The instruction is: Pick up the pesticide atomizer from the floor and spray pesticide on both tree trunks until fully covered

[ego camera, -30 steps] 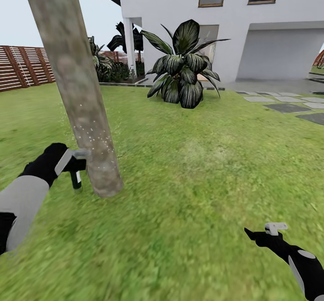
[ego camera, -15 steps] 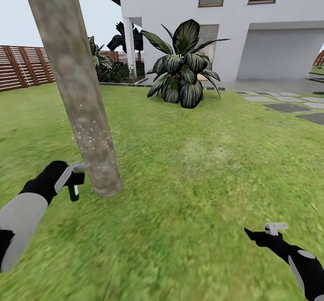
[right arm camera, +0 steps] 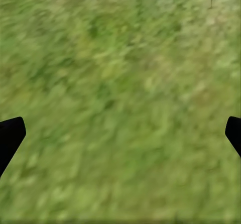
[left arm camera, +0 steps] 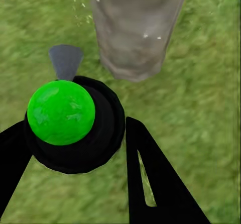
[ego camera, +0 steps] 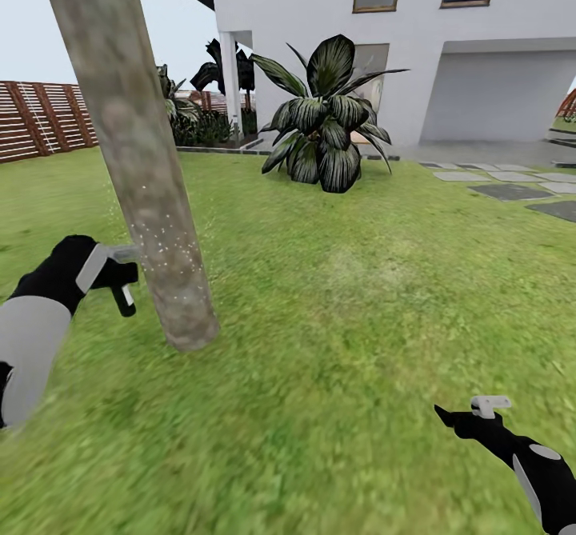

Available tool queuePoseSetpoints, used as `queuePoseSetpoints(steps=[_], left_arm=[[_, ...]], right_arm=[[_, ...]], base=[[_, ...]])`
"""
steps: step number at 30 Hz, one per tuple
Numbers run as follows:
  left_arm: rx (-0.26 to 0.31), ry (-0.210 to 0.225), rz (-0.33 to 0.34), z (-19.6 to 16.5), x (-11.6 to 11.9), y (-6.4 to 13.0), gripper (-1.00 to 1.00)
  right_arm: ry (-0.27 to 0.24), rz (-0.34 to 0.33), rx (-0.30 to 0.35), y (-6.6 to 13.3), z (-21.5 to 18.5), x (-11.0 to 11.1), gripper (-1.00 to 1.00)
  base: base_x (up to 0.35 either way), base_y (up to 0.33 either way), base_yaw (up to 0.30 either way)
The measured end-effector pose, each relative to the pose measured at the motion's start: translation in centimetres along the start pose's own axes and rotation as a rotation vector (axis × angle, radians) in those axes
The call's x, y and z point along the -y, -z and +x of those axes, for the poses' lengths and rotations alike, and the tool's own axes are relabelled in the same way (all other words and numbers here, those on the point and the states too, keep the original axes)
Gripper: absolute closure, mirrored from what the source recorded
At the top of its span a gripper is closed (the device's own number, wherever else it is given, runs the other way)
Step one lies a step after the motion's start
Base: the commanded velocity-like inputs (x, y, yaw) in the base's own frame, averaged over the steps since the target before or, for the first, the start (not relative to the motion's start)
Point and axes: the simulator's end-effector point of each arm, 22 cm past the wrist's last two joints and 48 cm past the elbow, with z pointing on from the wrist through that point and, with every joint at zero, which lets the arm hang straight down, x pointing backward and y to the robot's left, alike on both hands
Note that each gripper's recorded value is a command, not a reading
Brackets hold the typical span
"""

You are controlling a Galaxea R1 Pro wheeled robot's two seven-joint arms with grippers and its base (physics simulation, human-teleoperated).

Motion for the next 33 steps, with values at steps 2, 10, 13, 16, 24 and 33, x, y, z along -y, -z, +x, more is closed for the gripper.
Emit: queuePoseSetpoints(steps=[2, 10, 13, 16, 24, 33], left_arm=[[0.004, 0.000, 0.004, -1.0, 0.2, 0.7, 1.00], [-0.086, -0.019, 0.000, 7.7, 0.1, -4.1, 1.00], [-0.119, -0.028, 0.009, 11.6, 0.8, -5.7, 1.00], [-0.112, -0.035, 0.012, 12.9, 1.3, -6.4, 1.00], [-0.104, -0.041, 0.025, 13.0, 2.5, -6.4, 1.00], [-0.126, -0.057, 0.018, 14.8, 2.6, -6.9, 1.00]], right_arm=[[0.000, 0.000, 0.000, 0.0, 0.0, 0.0, -1.00], [0.000, 0.000, -0.001, 0.0, 0.1, 0.0, -1.00], [0.000, 0.000, -0.001, 0.0, 0.0, 0.0, -1.00], [0.000, 0.000, 0.000, 0.0, 0.0, 0.0, -1.00], [0.001, 0.000, 0.001, 0.0, 0.0, 0.0, -1.00], [0.001, 0.000, 0.001, 0.0, 0.0, 0.0, -1.00]], base=[[0.000, 0.000, 0.000], [0.000, 0.000, 0.000], [0.000, 0.000, 0.000], [0.000, 0.000, 0.000], [0.001, 0.000, 0.000], [0.170, -0.163, 0.047]])
